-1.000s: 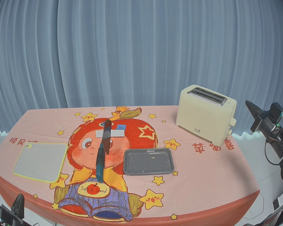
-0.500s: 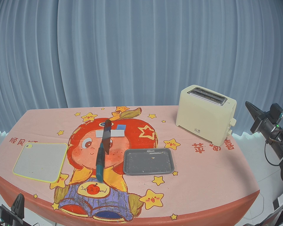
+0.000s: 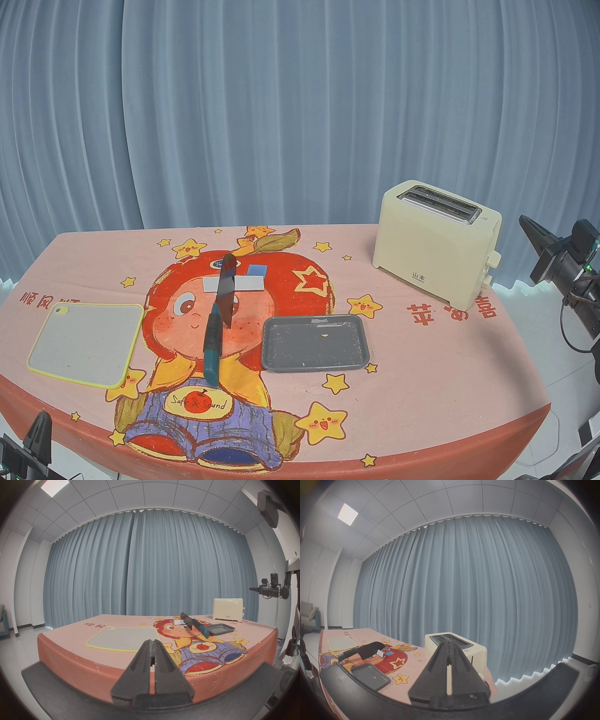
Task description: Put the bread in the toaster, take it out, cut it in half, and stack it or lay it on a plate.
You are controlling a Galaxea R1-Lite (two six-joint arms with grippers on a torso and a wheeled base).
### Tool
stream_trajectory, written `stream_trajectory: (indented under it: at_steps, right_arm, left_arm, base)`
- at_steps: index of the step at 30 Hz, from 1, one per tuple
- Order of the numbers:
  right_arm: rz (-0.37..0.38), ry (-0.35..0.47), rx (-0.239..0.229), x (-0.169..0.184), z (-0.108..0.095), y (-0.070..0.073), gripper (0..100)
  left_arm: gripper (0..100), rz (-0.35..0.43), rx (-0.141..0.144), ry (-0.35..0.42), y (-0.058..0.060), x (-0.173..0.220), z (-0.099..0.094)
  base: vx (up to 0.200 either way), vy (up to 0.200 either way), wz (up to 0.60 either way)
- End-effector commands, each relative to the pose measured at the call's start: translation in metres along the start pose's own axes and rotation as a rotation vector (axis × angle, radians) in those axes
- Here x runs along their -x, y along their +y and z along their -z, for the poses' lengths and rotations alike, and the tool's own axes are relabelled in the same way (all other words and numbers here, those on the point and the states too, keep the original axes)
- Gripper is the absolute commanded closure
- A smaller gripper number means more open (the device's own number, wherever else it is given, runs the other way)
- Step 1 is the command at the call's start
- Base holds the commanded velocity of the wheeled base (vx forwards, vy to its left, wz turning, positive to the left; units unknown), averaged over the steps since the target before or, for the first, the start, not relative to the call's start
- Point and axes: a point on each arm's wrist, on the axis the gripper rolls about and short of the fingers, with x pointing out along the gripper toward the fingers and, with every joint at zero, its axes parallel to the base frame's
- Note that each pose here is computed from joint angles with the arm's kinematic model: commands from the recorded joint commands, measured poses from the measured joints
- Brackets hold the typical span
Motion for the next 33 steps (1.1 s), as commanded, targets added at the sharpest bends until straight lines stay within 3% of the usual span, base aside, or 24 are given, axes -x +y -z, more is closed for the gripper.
stream_trajectory:
  at_steps: [1, 33]
  right_arm:
    - [0.0, 0.0, 0.0, -0.0001, 0.0001, -0.0001, 100]
    - [0.0, 0.005, -0.001, 0.0026, 0.0013, 0.0004, 100]
  left_arm:
    - [100, -0.002, 0.0, 0.001, 0.0, -0.0001, 0.0052]
    - [100, -0.002, 0.0, 0.001, 0.0, -0.0001, 0.0052]
  base:
    - [0.0, 0.0, 0.0]
    - [0.0, 0.0, 0.0]
